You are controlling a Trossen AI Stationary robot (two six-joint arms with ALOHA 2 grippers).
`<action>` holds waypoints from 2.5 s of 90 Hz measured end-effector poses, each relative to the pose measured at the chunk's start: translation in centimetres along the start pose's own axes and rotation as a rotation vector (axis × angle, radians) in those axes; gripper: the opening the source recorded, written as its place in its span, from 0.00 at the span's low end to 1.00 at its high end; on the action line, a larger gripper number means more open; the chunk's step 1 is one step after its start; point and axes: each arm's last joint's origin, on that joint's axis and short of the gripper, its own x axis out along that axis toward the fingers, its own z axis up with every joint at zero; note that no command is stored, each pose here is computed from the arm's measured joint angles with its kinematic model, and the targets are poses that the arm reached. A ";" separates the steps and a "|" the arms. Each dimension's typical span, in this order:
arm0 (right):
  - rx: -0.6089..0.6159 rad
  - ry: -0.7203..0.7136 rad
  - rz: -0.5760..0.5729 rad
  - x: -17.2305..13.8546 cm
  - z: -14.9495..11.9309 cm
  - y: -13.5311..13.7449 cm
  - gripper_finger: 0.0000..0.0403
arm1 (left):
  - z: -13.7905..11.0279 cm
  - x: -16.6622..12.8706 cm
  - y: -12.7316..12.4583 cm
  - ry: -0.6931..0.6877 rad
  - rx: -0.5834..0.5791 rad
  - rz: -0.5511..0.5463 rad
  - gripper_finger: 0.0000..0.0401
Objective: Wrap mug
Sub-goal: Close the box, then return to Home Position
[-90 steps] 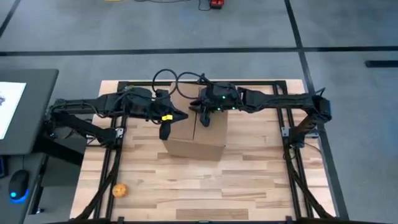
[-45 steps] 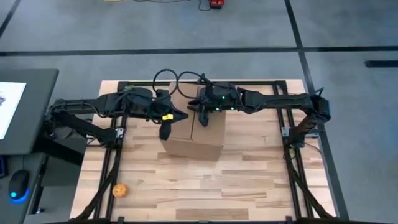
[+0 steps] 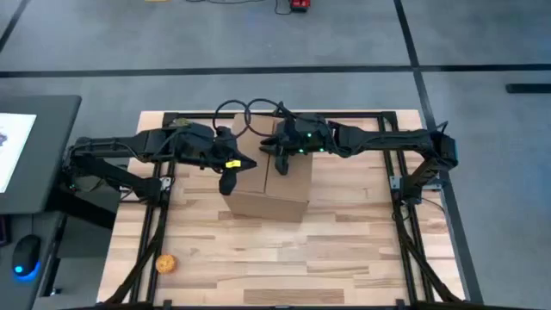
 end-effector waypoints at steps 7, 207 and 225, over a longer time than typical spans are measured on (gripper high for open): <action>0.000 -0.001 0.000 0.0 0.0 0.0 0.20 | 0.0 0.1 0.0 0.002 0.000 0.000 0.00; 0.204 0.014 0.125 -22.1 -0.8 0.8 0.20 | -4.7 -13.4 2.9 -0.391 0.005 0.132 0.00; 0.296 -0.123 0.115 -24.3 -5.9 -0.2 0.20 | -9.6 -12.0 4.3 -0.472 -0.087 0.094 0.00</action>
